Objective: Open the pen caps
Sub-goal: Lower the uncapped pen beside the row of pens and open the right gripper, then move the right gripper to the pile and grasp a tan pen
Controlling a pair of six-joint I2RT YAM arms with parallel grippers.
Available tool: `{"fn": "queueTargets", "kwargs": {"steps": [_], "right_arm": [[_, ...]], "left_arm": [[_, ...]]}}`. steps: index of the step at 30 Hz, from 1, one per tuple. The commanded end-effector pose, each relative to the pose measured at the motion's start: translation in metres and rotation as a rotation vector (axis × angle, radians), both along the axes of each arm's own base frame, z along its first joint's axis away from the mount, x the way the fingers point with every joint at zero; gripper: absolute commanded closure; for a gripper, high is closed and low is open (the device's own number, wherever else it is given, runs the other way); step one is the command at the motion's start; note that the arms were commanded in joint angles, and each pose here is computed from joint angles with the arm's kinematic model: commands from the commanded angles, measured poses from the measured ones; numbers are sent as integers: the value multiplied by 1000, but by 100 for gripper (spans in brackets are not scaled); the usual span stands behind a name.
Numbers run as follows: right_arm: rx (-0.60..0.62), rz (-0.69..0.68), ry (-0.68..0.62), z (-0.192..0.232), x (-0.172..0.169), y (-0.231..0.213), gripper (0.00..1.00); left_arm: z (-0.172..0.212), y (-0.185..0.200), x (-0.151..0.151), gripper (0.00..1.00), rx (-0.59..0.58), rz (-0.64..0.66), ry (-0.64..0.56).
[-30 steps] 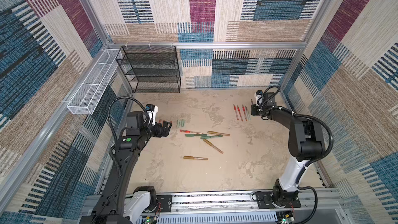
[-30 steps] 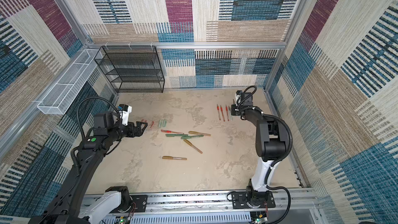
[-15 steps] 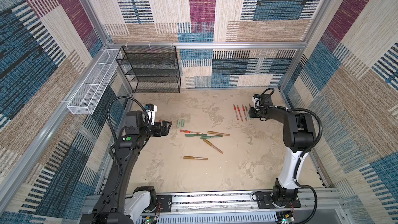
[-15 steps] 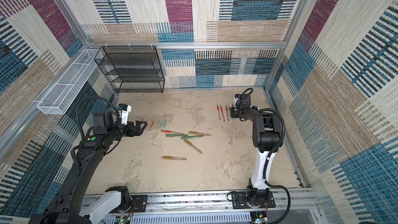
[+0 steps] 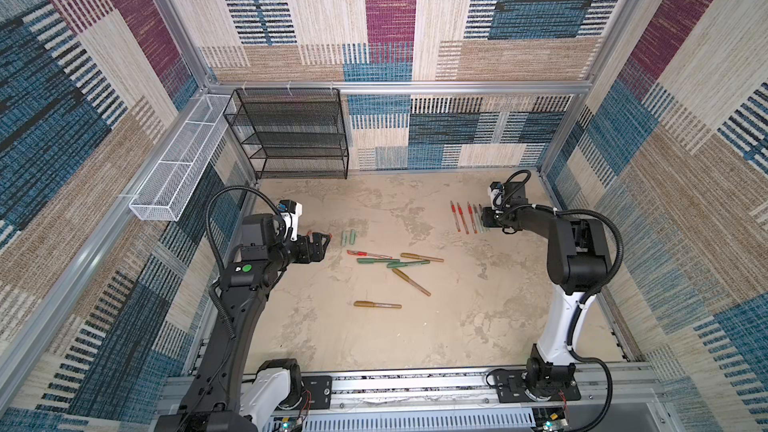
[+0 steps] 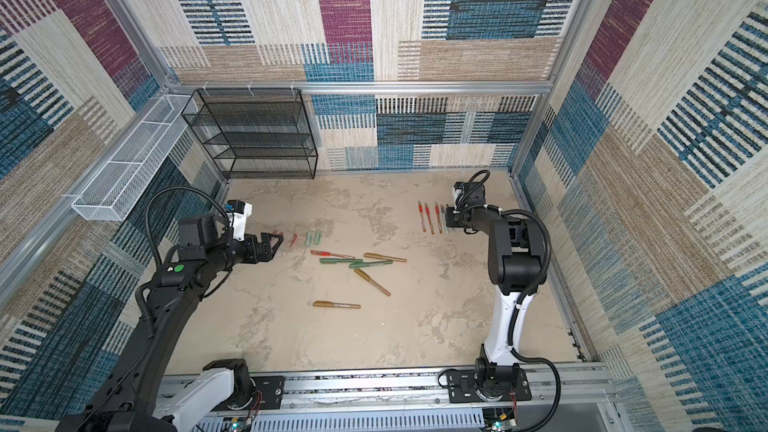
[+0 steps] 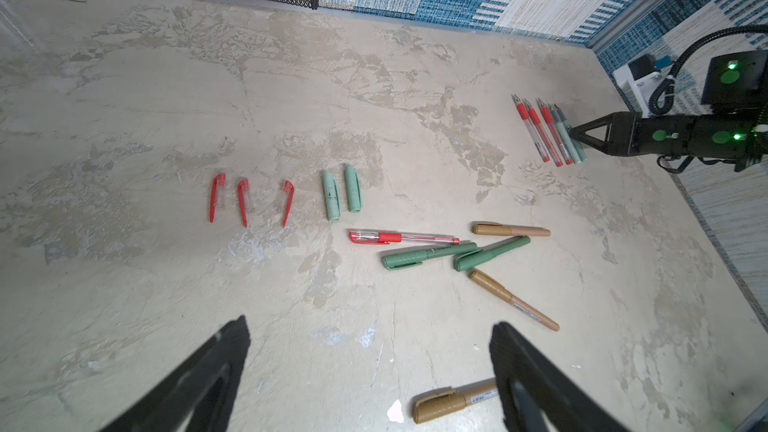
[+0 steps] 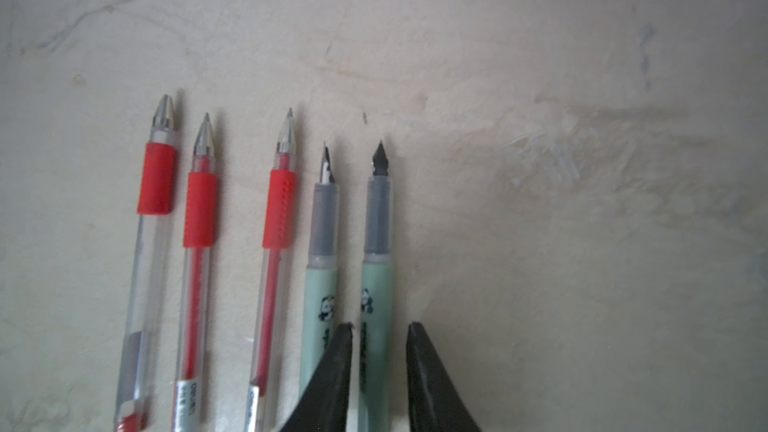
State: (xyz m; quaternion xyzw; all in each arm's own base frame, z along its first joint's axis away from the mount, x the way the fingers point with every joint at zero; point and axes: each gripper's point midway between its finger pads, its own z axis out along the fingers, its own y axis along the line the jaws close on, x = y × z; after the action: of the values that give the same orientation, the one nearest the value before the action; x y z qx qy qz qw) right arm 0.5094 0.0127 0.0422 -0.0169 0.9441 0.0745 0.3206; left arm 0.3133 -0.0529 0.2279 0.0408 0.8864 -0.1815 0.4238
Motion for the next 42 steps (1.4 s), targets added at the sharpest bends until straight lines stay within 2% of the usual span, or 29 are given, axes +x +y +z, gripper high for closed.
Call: {"fn": "queueTargets", "kwargs": {"steps": [1, 6, 9, 13, 18, 26, 33, 42], "right_arm": [[1, -2, -33, 16, 3, 0, 72], [15, -2, -98, 50, 1, 3, 71], [75, 22, -130, 72, -9, 15, 70], [107, 45, -194, 99, -33, 27, 69], [144, 115, -198, 113, -70, 61, 64], [221, 230, -142, 108, -123, 120, 57], [265, 315, -56, 88, -161, 164, 57], [216, 450, 72, 55, -202, 213, 57]], "left_arm": [[5, 0, 2, 6, -7, 0, -19], [7, 0, 2, 6, -13, 2, -29], [7, 2, 2, 6, -12, 9, -16], [7, 1, 3, 6, -21, 6, -27], [4, 2, 5, 6, -15, 13, -10], [3, 1, 5, 6, -23, 12, -11], [4, 2, 5, 6, -21, 13, -9], [2, 1, 7, 6, -30, 14, -4]]}}
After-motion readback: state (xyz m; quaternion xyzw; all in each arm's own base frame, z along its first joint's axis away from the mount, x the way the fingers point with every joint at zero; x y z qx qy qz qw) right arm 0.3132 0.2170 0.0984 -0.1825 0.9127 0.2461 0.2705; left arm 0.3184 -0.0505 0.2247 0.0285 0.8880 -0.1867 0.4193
